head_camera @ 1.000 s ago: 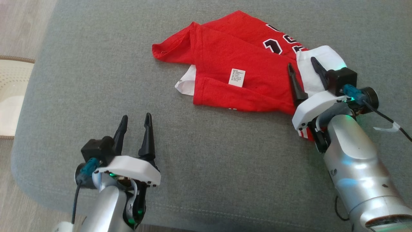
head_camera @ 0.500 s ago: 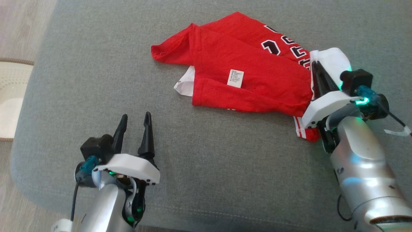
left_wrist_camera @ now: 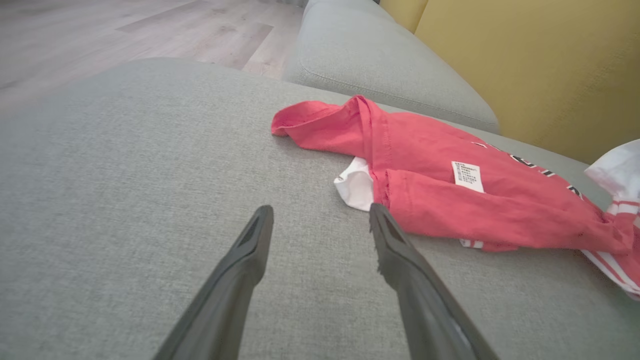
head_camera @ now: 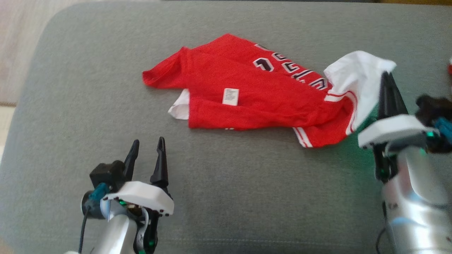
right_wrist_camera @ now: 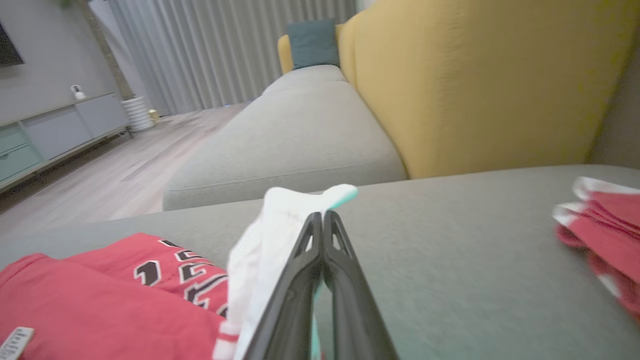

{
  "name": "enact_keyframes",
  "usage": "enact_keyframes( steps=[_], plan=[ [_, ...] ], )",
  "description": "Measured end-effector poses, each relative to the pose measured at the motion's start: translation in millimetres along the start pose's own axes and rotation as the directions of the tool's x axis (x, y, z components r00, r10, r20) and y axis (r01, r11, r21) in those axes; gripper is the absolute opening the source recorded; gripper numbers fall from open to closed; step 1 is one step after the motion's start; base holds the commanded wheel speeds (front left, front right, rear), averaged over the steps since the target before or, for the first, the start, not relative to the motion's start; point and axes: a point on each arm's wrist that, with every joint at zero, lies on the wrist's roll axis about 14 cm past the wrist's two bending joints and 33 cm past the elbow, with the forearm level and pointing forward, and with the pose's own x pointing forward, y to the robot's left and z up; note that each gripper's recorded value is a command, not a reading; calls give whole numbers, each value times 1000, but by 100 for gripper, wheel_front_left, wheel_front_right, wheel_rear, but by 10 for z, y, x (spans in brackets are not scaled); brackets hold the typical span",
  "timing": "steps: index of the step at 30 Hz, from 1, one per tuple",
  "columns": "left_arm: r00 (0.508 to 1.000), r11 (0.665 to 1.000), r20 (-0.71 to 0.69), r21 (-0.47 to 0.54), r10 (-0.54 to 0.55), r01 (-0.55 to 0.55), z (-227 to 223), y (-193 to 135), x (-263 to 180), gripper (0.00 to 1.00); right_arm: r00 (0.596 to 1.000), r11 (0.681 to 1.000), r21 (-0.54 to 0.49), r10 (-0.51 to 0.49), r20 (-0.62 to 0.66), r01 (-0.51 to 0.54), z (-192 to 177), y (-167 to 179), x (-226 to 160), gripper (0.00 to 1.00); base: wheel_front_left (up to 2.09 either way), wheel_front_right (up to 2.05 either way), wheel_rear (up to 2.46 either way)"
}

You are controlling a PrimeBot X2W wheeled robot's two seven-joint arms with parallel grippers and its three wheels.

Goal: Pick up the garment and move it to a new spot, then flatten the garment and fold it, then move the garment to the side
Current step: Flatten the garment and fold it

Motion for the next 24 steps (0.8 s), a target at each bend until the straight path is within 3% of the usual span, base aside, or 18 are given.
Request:
enact_keyframes(
  steps=[7, 13, 16, 24],
  plan=[
    [997, 998, 9, 3, -70, 70, 31, -241, 17, 100, 989, 988, 45, -149, 21, 148, 2, -517, -482, 0, 0, 0, 0],
    [994, 994, 8, 6, -106, 106, 30, -365, 39, 100, 977, 975, 57, -211, -36, 213, -228, -708, -801, 0, 0, 0, 0],
    [994, 994, 3, 7, -108, 108, 15, -372, 40, 100, 977, 976, 55, -211, -26, 212, -193, -706, -793, 0, 0, 0, 0],
    [996, 996, -10, 13, -88, 89, -31, -283, 10, 100, 992, 986, -120, -112, 65, 119, 208, -494, -423, 0, 0, 0, 0]
  ],
)
